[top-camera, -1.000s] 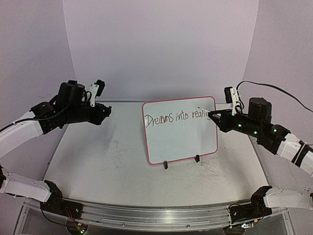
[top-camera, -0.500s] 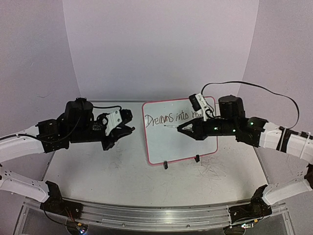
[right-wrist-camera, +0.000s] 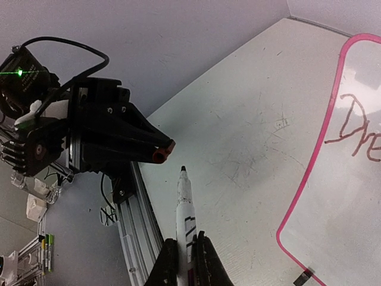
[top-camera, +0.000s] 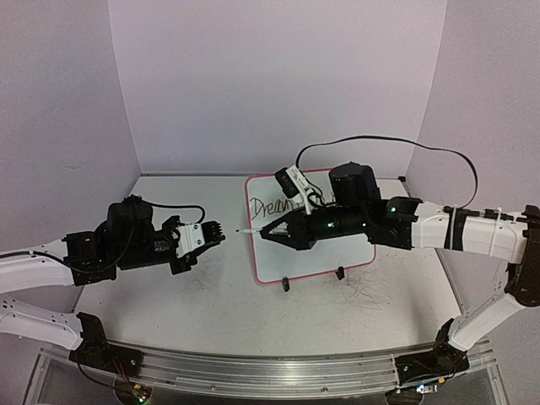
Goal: Write a sentence on the whiteboard
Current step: Insert the pen cap into the whiteboard marker.
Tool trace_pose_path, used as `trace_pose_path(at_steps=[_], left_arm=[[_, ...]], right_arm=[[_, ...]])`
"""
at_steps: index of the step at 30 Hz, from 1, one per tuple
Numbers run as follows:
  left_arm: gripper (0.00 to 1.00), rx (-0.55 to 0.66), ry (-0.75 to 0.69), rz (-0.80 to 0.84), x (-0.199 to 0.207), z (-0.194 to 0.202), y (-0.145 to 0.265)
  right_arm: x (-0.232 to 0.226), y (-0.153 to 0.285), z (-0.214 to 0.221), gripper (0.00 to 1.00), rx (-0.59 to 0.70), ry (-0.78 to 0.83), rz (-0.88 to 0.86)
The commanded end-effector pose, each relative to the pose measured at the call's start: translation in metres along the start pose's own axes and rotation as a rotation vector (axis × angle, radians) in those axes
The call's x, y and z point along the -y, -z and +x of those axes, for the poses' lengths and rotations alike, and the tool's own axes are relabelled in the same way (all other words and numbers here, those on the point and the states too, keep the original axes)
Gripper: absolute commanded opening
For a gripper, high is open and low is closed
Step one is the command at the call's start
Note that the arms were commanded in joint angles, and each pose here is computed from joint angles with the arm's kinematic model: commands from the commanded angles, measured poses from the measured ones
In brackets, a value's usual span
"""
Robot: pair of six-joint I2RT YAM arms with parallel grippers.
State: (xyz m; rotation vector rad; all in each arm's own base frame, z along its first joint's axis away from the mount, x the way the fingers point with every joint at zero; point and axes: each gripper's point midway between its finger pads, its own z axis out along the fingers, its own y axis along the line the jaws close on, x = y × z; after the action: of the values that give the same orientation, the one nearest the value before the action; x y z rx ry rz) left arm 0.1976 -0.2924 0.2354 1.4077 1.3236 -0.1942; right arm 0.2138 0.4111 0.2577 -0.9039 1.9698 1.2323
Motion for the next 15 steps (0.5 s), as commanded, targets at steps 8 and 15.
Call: trace_pose_path(at_steps=[8,15], left_arm=[[0.0,0.027,-0.031,-0.055,-0.009,-0.008,0.0],[0.0,0.021,-0.036,-0.049,-0.007,-0.007,-0.002]], right_arm=[[-0.026,-0.015,-0.023,0.0,0.039,0.053,-0.068],[-0.026,-0.021,-0.021,0.0,0.028,0.057,-0.067]])
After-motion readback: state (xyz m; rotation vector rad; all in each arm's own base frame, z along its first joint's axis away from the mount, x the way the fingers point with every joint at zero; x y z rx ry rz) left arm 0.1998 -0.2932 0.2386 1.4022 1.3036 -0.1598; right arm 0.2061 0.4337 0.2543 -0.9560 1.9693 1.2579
